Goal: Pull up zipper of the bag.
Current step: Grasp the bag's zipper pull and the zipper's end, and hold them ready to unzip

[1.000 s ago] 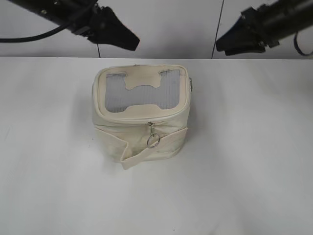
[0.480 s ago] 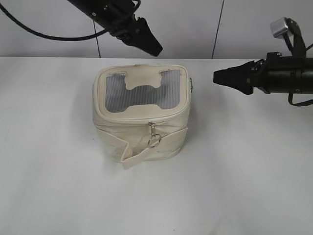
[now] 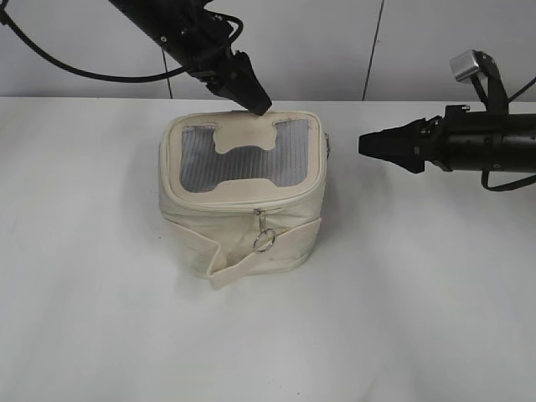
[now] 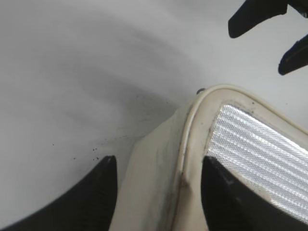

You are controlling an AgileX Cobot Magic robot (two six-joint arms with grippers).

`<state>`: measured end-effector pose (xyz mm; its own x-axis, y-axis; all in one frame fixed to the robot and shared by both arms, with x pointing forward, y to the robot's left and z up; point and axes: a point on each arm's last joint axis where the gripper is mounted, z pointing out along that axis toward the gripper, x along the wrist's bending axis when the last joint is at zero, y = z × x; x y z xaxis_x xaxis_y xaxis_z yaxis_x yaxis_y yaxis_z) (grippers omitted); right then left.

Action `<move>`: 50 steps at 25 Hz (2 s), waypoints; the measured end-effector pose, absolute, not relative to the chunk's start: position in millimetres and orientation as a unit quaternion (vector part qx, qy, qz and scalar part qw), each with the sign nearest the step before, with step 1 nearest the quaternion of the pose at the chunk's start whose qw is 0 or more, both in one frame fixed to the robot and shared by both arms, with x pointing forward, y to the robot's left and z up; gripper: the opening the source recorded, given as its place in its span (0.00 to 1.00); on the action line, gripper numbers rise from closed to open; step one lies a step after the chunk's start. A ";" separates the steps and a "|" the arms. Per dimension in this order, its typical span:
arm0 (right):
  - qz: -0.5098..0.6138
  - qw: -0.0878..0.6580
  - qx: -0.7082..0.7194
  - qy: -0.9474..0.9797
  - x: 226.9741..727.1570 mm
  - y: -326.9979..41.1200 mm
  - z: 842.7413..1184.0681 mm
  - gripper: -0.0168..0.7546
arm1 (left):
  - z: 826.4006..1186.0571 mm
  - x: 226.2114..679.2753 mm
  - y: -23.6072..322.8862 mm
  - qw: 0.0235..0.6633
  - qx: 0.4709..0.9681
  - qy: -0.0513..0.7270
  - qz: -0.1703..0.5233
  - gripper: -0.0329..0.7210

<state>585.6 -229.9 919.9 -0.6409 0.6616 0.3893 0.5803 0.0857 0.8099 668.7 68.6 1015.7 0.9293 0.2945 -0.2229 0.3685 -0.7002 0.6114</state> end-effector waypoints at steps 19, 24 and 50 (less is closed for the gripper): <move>0.502 0.067 0.328 0.797 590.2 -200.5 908.7 0.71 | 1002.0 656.2 47.9 0.287 0.946 0.144 -0.046 0.11; 0.477 0.091 0.318 0.814 588.8 -183.0 904.8 0.71 | 1002.0 656.2 47.9 0.287 0.946 0.144 -0.046 0.11; 0.466 0.102 0.293 0.829 609.4 -155.9 889.3 0.29 | 1002.5 656.1 48.0 0.287 0.946 0.144 -0.046 0.11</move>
<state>609.4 -155.9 889.3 -0.8080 0.5800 0.1036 0.3897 0.3942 0.8323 656.1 48.0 1002.5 0.9542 0.2469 -0.1691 0.2992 -0.7935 0.5299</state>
